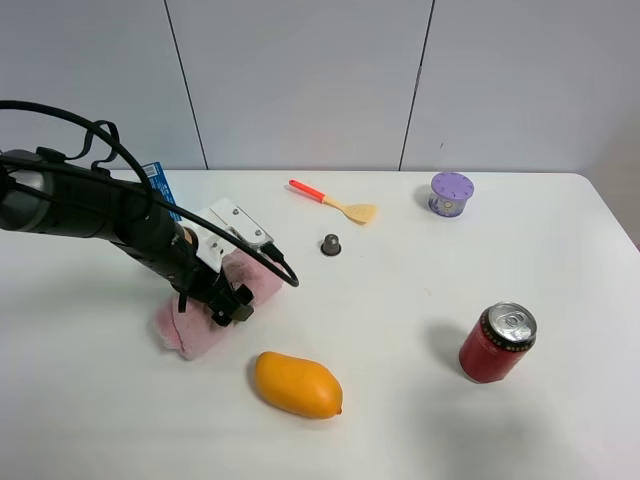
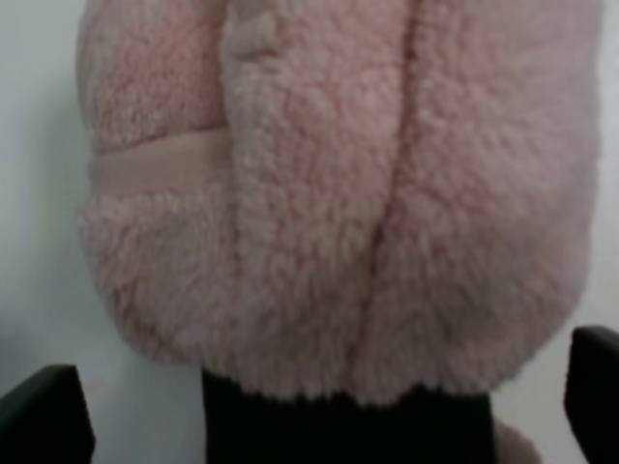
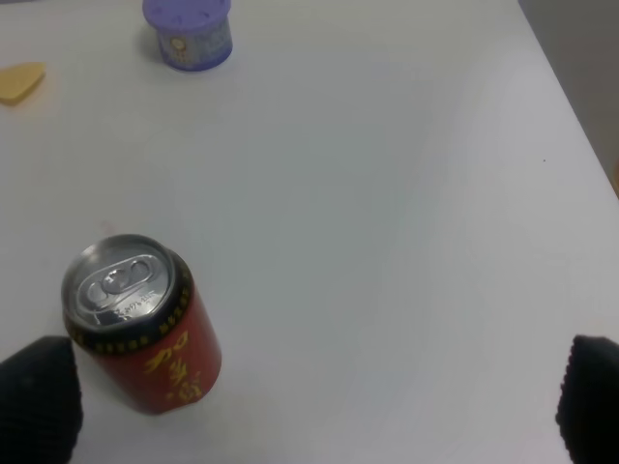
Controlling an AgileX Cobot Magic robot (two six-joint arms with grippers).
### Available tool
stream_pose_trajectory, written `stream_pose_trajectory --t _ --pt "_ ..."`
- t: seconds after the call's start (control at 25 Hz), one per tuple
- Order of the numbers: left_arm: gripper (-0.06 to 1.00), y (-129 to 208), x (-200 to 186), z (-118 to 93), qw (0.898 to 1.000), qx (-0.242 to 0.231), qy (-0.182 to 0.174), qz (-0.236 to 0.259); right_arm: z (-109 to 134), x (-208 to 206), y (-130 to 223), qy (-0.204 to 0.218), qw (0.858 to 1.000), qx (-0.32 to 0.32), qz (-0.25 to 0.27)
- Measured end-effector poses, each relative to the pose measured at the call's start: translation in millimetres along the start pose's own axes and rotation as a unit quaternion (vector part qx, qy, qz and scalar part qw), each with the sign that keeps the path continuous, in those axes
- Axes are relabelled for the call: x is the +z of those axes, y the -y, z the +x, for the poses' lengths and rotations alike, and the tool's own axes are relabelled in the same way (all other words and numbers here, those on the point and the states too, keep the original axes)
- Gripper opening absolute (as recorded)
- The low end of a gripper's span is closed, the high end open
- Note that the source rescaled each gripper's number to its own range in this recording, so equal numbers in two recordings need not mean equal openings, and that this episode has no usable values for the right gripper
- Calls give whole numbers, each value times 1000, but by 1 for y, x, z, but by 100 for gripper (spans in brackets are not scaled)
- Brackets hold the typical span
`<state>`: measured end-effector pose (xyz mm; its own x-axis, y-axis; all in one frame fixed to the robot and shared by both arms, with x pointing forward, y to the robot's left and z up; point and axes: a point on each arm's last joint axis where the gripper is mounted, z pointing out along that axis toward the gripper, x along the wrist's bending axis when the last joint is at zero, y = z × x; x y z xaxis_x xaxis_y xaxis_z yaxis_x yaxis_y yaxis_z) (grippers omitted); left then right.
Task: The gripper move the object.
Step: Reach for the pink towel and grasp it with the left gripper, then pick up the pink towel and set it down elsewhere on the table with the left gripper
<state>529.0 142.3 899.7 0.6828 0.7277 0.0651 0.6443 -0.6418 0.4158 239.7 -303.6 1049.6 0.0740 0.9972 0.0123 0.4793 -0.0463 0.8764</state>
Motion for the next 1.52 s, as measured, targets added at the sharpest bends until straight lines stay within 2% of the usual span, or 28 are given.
stream_pose_trajectory --t 0.32,0.4,0.44,0.48,0.52,0.56,0.6,0.76,1.04,1.32,1.52 --pt "100 4 14 0 1000 -1 -2 6 0 0 0 0 1000 0 0" --pt "93 3 14 1 1000 -1 -2 5 0 0 0 0 1000 0 0" --pt "81 3 14 1 1000 -1 -3 4 0 0 0 0 1000 0 0" --pt "62 3 14 1 1000 -1 -3 4 0 0 0 0 1000 0 0" --pt "43 3 14 1 1000 -1 -3 4 0 0 0 0 1000 0 0" --pt "17 3 14 1 1000 -1 -3 4 0 0 0 0 1000 0 0" --pt "1 3 13 1 1000 -1 -3 3 0 0 0 0 1000 0 0" --pt "1 -8 -9 -1 1000 0 -2 -16 0 0 0 0 1000 0 0" --pt "1 -66 -99 -20 993 17 10 -117 0 0 0 0 1000 0 0" --pt "1 -122 -153 -47 990 44 58 -120 0 0 0 0 1000 0 0" --pt "1 -158 -158 -68 987 77 82 -117 0 0 0 0 1000 0 0"
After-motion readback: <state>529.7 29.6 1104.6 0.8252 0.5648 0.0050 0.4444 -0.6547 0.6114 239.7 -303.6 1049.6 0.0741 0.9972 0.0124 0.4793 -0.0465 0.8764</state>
